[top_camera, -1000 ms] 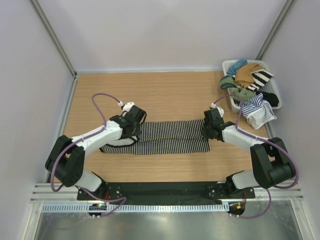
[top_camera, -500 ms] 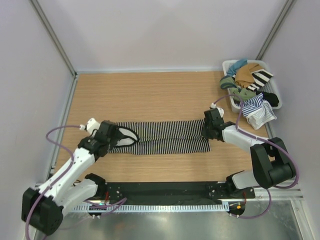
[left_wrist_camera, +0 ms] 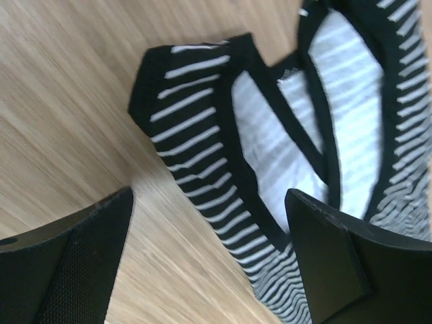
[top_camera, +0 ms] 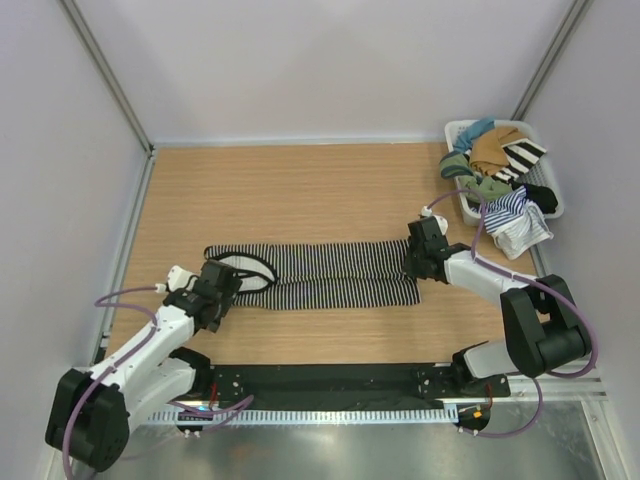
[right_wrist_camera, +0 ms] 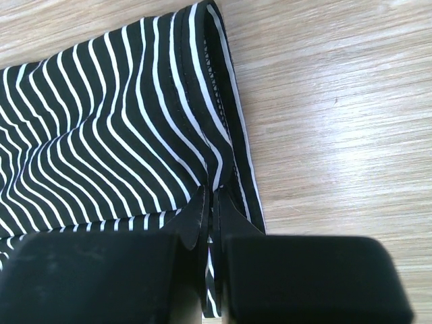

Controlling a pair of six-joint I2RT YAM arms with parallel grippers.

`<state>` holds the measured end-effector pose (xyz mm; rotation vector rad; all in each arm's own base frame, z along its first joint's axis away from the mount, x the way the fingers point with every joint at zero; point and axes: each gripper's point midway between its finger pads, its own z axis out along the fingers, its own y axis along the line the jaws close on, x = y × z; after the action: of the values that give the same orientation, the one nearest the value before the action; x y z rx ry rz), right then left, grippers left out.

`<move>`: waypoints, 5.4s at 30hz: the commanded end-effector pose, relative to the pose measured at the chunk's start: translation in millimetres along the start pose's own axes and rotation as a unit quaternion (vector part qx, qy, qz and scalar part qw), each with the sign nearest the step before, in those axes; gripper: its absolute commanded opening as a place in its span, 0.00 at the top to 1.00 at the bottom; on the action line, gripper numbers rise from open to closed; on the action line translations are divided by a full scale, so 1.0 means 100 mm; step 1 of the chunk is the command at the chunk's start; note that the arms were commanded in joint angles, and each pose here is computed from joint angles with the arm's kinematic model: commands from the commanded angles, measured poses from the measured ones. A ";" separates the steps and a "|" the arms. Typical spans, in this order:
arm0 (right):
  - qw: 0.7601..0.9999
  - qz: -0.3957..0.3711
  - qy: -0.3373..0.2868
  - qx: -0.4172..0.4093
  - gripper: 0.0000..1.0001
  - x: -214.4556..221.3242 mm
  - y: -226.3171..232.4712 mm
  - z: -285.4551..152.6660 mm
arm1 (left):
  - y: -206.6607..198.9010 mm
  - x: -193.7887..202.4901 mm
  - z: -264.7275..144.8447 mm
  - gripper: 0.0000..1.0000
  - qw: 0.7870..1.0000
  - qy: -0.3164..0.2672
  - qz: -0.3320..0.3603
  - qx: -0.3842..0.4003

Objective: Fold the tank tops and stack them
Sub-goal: Fold the tank top

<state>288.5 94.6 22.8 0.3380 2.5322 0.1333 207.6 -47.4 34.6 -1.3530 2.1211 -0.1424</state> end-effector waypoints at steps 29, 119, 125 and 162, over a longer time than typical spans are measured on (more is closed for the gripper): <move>0.970 -0.012 0.150 -0.189 0.92 1.40 1.06 -0.52 | -3.57 0.48 2.10 0.37 0.962 0.167 0.066 0.204; 0.975 -0.027 0.051 -0.214 0.50 -0.39 1.34 -0.23 | -1.63 1.04 -0.14 0.29 0.884 0.220 0.347 0.222; 0.976 -0.050 0.091 -0.192 0.48 0.33 1.04 -0.55 | -1.06 1.36 -0.50 0.30 0.870 0.247 0.364 0.225; 0.968 -0.057 0.135 -0.204 0.53 1.22 0.94 -0.75 | -0.13 1.93 -0.49 0.52 0.854 0.306 0.384 0.172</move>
<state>154.8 205.5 23.5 0.0084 2.7523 0.6607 150.9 -252.3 24.6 -0.1861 2.7162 -0.8116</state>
